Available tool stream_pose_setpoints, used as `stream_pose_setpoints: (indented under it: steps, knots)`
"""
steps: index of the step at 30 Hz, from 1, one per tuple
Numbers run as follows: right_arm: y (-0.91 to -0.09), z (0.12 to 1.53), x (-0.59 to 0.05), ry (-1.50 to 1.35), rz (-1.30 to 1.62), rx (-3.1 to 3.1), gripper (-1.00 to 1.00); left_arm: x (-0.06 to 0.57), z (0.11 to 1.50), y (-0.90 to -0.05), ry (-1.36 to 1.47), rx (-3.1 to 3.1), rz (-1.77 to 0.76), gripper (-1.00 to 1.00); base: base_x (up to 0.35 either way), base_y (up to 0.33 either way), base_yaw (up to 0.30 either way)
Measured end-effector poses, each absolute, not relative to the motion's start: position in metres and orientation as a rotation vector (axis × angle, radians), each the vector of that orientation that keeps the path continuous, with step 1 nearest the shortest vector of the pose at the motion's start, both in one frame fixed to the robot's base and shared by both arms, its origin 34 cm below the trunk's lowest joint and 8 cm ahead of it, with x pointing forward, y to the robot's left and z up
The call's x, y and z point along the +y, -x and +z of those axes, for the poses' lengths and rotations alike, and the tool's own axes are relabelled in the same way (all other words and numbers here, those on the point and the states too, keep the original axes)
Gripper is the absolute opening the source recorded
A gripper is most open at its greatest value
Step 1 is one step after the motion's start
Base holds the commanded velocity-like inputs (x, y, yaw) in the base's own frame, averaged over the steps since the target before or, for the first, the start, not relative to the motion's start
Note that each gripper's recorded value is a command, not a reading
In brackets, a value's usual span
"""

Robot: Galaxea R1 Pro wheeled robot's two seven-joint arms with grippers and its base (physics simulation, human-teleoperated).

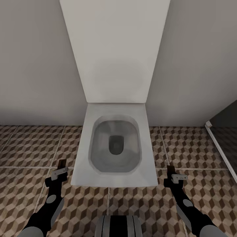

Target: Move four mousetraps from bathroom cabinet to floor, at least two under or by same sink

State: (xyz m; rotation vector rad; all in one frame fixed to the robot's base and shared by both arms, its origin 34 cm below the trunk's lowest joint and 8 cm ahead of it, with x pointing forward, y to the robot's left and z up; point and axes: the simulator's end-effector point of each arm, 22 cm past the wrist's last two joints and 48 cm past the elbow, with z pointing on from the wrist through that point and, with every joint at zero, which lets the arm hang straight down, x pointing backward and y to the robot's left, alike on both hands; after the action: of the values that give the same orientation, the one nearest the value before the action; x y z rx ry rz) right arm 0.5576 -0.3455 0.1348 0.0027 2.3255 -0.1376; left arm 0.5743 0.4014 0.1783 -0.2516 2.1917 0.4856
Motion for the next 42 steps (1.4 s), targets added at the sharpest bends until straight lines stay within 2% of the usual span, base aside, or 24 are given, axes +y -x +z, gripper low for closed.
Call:
stream_pose_setpoints:
  steps: [42]
  knots:
    - [-0.546, 0.118, -0.350, -0.007, -0.149, 2.355, -1.00, 0.417, 0.163, -0.561, 0.238, 2.221, 0.529, -1.00, 0.000, 0.000, 0.000]
